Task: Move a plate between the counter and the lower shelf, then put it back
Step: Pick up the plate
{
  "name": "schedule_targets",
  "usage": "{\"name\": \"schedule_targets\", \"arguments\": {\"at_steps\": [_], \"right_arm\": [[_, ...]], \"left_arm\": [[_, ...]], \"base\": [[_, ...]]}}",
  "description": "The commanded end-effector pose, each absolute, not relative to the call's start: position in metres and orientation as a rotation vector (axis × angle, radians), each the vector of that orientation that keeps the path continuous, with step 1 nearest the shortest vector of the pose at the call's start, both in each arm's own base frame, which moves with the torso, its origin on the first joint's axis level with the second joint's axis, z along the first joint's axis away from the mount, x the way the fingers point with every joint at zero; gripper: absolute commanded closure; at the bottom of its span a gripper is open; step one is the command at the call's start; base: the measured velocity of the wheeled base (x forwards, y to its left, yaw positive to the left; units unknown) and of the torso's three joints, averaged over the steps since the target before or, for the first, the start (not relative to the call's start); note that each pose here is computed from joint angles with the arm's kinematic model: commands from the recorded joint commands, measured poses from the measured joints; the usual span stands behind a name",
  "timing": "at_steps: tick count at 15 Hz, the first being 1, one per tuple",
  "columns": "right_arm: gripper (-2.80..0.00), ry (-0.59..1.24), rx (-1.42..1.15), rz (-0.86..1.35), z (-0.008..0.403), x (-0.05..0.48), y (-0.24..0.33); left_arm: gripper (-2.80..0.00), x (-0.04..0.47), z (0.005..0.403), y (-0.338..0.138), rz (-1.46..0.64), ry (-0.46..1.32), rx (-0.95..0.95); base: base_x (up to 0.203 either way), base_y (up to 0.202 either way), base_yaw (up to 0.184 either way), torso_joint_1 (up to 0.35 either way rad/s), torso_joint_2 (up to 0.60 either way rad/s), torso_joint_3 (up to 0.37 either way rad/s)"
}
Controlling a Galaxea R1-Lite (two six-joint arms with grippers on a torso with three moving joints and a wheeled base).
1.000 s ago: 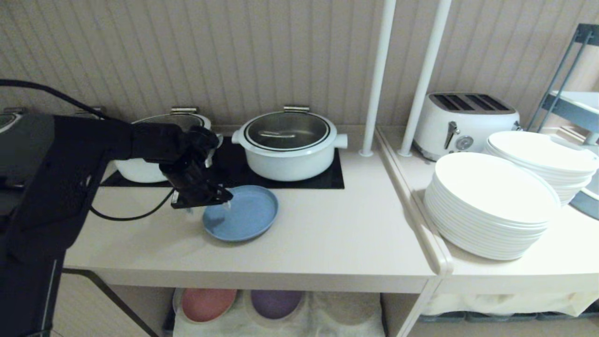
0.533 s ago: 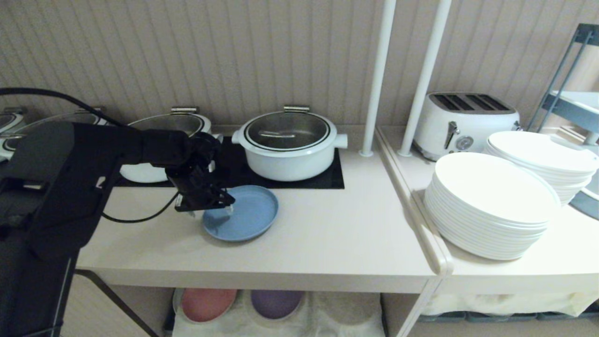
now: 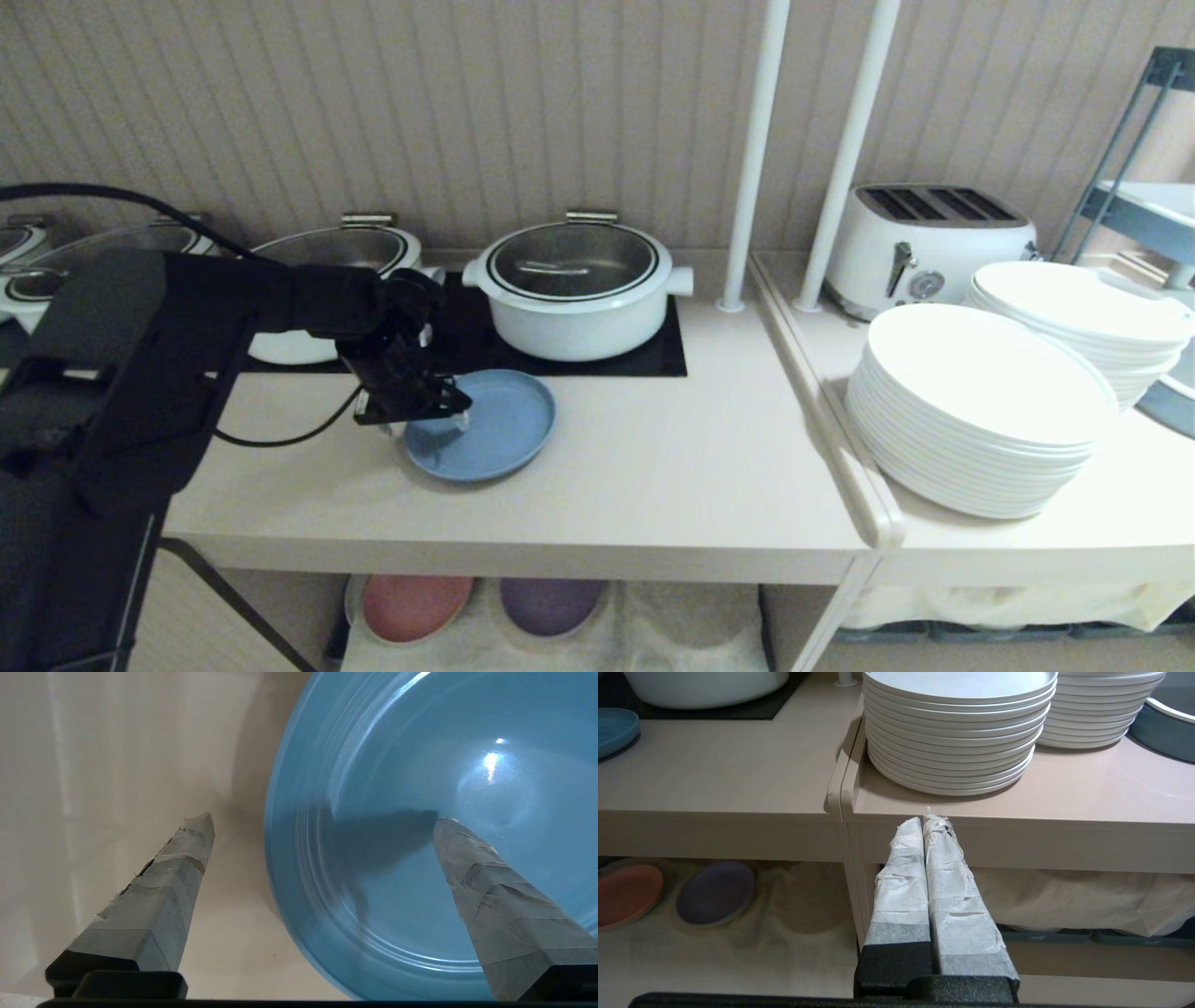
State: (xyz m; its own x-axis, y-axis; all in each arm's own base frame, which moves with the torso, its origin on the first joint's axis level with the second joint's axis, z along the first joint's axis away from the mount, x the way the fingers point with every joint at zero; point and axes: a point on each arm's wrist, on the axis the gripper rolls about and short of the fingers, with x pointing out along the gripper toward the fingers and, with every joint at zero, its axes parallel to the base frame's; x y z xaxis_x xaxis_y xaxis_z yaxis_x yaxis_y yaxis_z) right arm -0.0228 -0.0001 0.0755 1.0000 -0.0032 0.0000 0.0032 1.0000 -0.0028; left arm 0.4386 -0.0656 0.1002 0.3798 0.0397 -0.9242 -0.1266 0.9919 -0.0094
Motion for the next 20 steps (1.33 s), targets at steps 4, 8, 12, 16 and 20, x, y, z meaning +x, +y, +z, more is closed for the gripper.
{"name": "schedule_targets", "arguments": {"at_steps": [4,8,12,16,20], "right_arm": [[0.00,0.002,-0.003,-0.003,0.0755,-0.0227,-0.0001],[0.00,0.002,-0.003,-0.003,0.0755,-0.0227,-0.0001],[0.00,0.002,-0.003,-0.003,0.0755,-0.0227,-0.0001],[0.00,0.002,-0.003,-0.003,0.0755,-0.0227,-0.0001],[0.00,0.002,-0.003,-0.003,0.0755,-0.0227,-0.0001]], "left_arm": [[-2.80,0.4388,0.0978,-0.0656,0.111,1.183,-0.083],[0.00,0.4390,0.0971,-0.0656,0.113,1.185,-0.085],[0.00,0.4396,0.0944,-0.0656,0.127,1.189,-0.092],[0.00,0.4396,0.0962,-0.0648,0.130,1.184,-0.094],[0.00,0.4386,0.0994,-0.0647,0.131,1.177,-0.096]], "base": [[0.000,0.000,0.000,0.000,0.00,0.000],[0.000,0.000,0.000,0.000,0.00,0.000],[0.000,0.000,0.000,0.000,0.00,0.000],[0.000,0.000,0.000,0.000,0.00,0.000],[0.000,0.000,0.000,0.000,0.00,0.000]]}}
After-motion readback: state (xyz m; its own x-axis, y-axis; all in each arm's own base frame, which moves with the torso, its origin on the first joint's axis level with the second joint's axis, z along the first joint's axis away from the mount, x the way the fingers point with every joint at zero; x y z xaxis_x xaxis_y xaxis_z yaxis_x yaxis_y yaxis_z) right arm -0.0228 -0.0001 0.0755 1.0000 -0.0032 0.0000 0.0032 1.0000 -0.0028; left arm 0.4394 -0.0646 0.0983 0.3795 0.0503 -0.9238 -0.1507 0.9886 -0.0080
